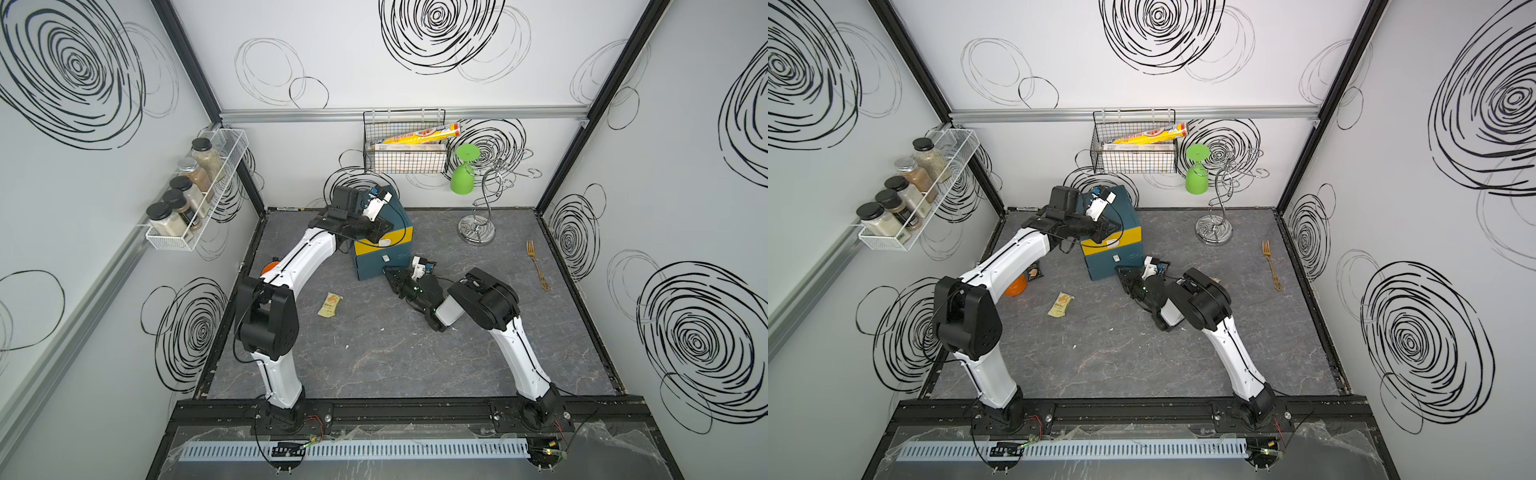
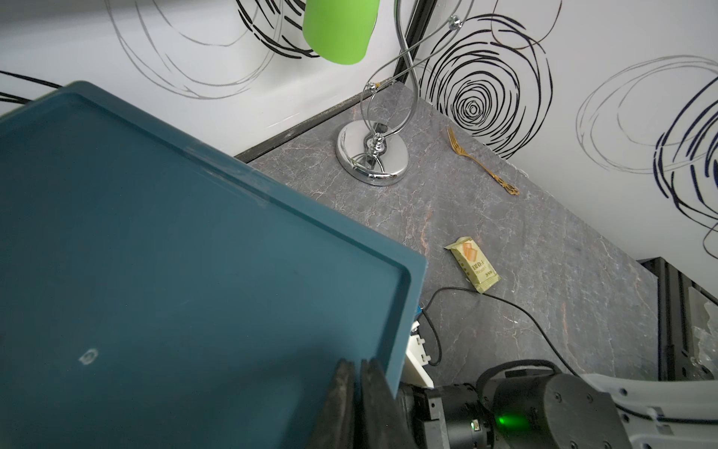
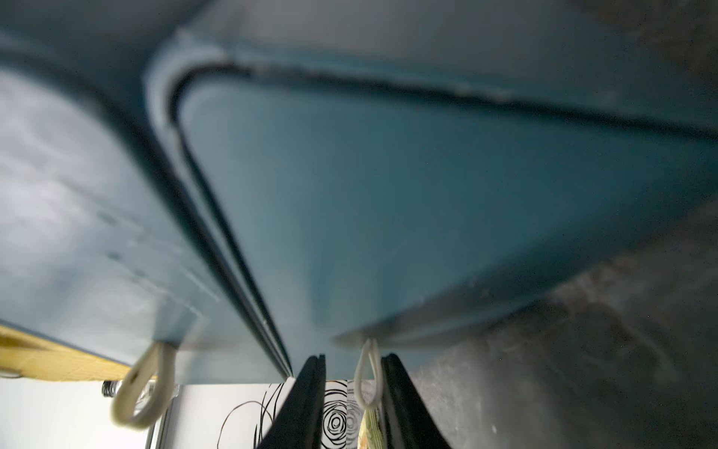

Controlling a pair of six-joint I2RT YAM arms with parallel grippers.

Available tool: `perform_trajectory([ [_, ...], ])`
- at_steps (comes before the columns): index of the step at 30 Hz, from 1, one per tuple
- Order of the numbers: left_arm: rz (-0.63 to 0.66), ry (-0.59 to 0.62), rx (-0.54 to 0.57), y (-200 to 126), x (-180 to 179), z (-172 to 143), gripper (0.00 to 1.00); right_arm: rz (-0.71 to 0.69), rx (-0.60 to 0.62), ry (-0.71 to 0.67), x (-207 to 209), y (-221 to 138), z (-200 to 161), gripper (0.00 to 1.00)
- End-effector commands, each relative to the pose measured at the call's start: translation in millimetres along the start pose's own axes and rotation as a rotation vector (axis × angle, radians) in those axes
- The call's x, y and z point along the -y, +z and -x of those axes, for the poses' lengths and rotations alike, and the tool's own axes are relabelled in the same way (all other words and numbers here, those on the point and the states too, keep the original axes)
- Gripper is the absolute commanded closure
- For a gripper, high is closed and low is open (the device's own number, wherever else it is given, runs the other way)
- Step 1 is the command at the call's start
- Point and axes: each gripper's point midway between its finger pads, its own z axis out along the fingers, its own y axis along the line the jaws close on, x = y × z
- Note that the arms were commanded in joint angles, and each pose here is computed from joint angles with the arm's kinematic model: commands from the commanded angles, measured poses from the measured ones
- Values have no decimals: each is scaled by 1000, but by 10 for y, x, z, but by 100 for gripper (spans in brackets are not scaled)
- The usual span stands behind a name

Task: Take the cookies out of the drawer
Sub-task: Open the drawer in the storage box.

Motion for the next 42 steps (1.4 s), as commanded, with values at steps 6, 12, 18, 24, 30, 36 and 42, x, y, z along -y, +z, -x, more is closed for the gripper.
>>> perform_trajectory([
  [6,-2,-181,-295,128,-49,-977,86,-114,10,-5,301,-8,34,100],
  [12,-13,-180,-291,99,-9,-981,86,-104,6,-11,159,-238,-30,100],
  [18,-21,-179,-283,56,48,-974,86,-100,8,-7,26,-539,-208,100],
  [24,-29,-173,-287,67,73,-979,86,-102,8,29,12,-816,-476,100],
  [30,-29,-161,-272,-7,154,-1001,86,-128,-7,18,20,-983,-706,100],
  [36,-24,-162,-268,-36,167,-1013,86,-158,-20,-18,-16,-1110,-851,100],
  [42,-23,-174,-278,4,151,-1056,86,-170,-11,-12,-17,-1247,-938,100],
])
